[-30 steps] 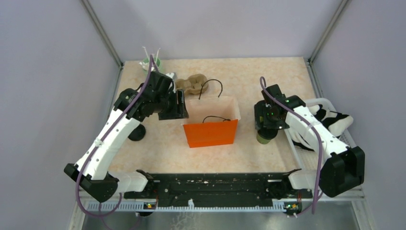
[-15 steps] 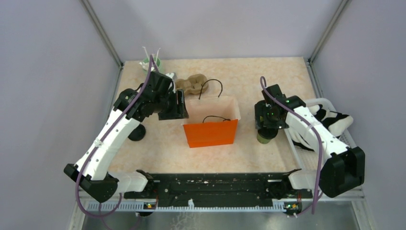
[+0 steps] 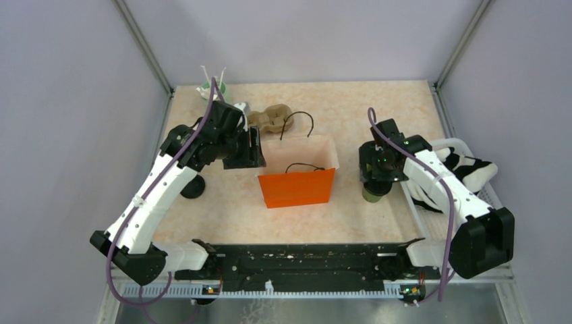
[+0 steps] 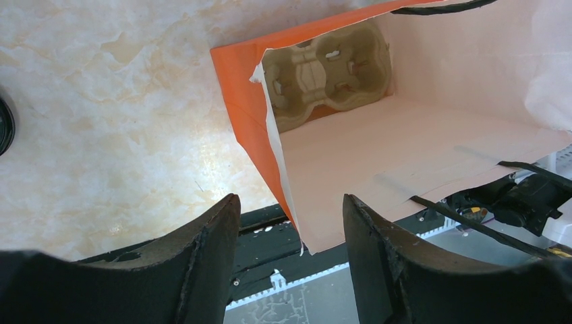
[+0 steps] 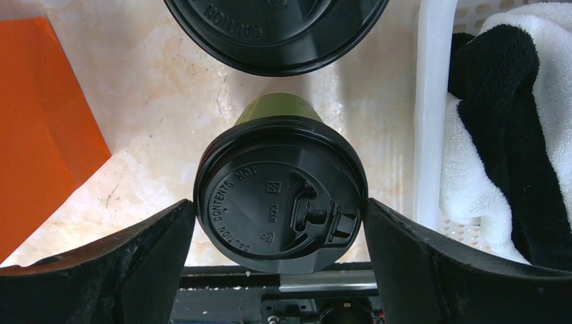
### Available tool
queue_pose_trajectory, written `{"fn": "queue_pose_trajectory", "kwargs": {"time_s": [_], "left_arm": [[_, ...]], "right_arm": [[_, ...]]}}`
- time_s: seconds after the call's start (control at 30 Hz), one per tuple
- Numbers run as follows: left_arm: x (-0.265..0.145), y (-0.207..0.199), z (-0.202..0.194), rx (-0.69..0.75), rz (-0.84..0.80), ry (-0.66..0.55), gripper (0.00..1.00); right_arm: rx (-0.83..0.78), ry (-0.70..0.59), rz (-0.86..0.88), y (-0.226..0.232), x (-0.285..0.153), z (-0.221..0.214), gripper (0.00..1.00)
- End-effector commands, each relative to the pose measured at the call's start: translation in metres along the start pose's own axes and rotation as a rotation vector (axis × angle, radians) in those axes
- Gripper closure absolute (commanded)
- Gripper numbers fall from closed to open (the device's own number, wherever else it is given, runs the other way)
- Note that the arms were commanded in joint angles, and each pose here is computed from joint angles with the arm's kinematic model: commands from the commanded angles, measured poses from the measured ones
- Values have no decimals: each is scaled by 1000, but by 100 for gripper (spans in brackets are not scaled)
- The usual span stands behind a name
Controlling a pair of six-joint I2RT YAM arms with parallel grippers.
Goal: Pack the takeout coffee
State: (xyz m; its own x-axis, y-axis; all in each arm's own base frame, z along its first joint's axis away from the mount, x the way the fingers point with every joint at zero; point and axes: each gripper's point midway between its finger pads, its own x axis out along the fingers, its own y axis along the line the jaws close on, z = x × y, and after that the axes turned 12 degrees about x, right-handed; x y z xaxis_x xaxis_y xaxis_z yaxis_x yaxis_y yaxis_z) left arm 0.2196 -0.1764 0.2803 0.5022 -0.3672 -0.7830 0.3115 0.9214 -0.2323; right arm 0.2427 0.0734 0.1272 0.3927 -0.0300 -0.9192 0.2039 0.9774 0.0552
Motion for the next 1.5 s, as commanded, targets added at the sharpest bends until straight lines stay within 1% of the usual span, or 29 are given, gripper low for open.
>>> {"fn": "queue_pose_trajectory", "kwargs": {"time_s": [0.0,0.07,0.2,0.4,0.57,0.87,1.47], "left_arm": [[-3,-2,7,11,-16,-40,36],[-3,-2,8,11,-14,-41,36],[-2,-3,8,11,-16,-36,36],[2,-5,9,16,-25,-31,36],[3,-5,10,19,-25,-27,36],[5,-2,8,15,-10,-20,35],[10,3,5,20,19,-5,35]], "right_arm": [[-1,-5,16,1,1,2,10],[1,-6,26,2,-1,2,12],[5,-17,42,4,-8,4,19],[-1,-8,37,3,-5,1,25],[-9,-25,37,2,-7,5,30],[-15,-47,48,3,-17,10,30],[-47,-85,58,1,-30,18,27]]}}
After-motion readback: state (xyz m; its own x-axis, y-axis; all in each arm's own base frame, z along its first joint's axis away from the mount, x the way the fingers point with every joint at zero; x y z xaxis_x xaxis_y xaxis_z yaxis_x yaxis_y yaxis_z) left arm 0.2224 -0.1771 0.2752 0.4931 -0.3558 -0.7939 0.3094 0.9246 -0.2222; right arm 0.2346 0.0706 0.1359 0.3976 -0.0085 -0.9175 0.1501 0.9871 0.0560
